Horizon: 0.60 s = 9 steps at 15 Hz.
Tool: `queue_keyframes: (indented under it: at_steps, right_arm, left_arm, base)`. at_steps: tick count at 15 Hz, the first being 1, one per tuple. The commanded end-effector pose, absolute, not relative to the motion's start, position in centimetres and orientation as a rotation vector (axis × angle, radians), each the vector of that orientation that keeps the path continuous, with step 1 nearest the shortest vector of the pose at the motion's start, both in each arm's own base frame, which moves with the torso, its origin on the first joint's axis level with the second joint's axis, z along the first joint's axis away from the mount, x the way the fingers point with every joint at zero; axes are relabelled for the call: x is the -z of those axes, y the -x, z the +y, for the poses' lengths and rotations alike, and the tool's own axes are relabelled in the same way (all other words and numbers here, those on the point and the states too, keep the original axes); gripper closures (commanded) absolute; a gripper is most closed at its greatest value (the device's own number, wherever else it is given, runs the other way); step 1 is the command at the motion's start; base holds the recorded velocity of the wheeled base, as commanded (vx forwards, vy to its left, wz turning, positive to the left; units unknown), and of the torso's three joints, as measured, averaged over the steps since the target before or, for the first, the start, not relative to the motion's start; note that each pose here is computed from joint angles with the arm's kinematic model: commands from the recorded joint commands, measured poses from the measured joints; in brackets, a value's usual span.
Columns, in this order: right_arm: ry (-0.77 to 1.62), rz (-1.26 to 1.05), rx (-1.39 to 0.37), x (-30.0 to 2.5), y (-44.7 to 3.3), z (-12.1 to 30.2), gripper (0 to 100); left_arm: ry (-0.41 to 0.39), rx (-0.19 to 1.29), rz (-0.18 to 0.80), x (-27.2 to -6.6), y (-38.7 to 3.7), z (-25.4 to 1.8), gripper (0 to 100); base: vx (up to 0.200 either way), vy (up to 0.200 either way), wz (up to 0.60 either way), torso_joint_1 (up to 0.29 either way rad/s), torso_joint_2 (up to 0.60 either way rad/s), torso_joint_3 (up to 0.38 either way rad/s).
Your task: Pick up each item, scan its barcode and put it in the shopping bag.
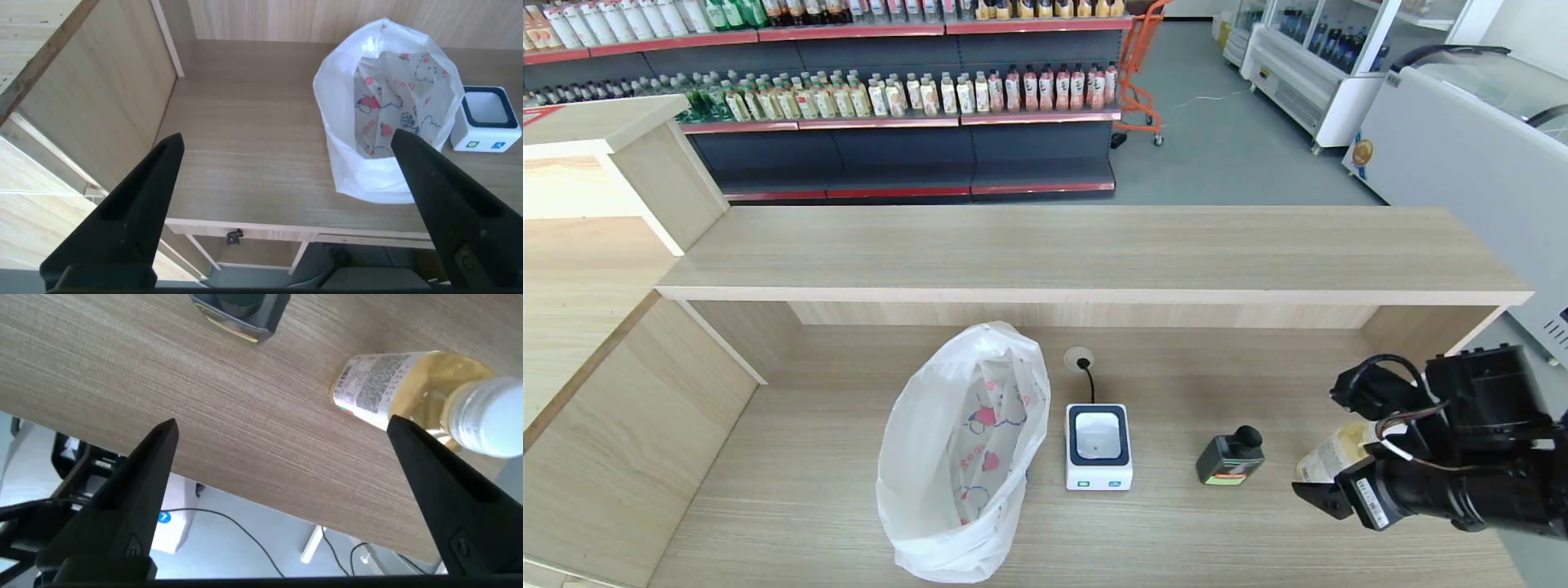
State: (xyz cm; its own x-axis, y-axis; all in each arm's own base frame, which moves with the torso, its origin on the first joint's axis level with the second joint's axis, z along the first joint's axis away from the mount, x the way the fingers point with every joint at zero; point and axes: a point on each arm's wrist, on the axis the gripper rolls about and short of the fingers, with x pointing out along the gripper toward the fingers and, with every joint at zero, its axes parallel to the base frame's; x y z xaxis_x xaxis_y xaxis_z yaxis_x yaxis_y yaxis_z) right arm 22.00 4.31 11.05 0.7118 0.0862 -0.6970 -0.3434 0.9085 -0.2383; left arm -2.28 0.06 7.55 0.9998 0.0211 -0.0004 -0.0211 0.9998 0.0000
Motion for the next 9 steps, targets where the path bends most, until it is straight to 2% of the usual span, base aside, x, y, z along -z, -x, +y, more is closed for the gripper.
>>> queue_keyframes:
  at_steps: [1, 5, 9]
  right_arm:
    - [0.46, 0.849, -0.331, -7.3, -23.8, 5.5, 0]
    - [0.59, 0.794, -0.378, -5.1, -25.9, 5.6, 0]
    - [0.593, 0.772, -0.378, -3.4, -27.3, 5.9, 0]
  left_arm:
    - [0.0, -0.021, -0.002, -7.6, 2.3, 0.1, 0]
    - [0.0, -0.021, 0.0, -7.5, 2.3, 0.1, 0]
    - [0.0, -0.021, -0.002, -7.6, 2.3, 0.1, 0]
  base:
    - [0.0, 0.0, 0.0, 0.0, 0.0, 0.0]
    - [0.0, 0.0, 0.0, 0.0, 0.0, 0.0]
    - [0.0, 0.0, 0.0, 0.0, 0.0, 0.0]
